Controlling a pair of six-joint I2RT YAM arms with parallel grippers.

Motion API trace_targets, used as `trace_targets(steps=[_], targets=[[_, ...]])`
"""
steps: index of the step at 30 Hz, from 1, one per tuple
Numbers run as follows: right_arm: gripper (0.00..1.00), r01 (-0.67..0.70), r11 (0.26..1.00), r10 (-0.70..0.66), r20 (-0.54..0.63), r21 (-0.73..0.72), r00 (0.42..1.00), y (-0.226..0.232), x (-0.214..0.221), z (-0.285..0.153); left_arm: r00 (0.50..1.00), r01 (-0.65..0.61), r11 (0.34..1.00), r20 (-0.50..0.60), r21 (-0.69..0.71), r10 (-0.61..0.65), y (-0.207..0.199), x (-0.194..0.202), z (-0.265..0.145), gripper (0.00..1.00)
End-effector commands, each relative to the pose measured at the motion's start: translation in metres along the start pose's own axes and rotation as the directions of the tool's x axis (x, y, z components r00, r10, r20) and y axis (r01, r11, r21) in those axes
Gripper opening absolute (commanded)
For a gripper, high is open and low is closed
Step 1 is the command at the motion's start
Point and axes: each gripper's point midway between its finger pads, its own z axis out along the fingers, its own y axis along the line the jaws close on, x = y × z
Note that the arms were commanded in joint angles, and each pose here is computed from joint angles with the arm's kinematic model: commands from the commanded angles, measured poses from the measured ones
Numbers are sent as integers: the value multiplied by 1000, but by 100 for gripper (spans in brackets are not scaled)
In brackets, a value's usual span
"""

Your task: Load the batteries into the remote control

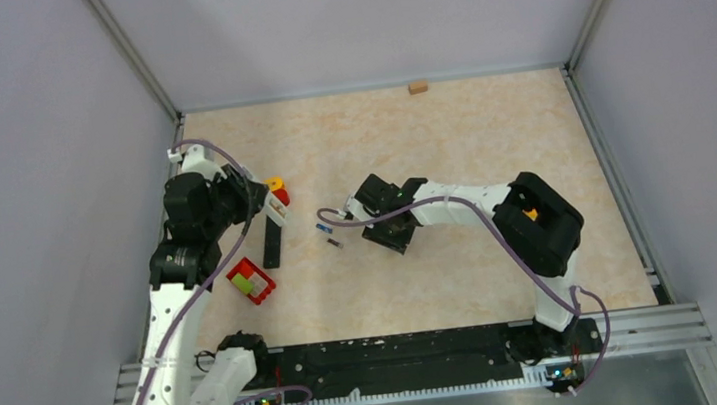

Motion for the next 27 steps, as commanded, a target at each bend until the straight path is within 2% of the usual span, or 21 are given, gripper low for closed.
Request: trace_targets(steps=[1,7,18,24,27], targets=[[45,33,999,-34,36,26,999,-19,-21,-3,996,-29,999,81,22,27,-12,-27,-10,0],[45,20,1000,-21,47,14,999,-22,-29,-16,997,-29,1000,75,10,28,-9,-25,-9,0],[43,93,995,-96,89,35,991,-29,-41,-27,995,-33,999,91,0,32,-7,-26,-15,0],[44,19,998,-26,113,60,993,-33,-47,-48,995,-16,998,104,58,10,-19,-25,-27,0],[51,-49,996,39,125,79,991,-38,-53,-64,993,-11,996,118,92,0,-25,-26,-32,0]])
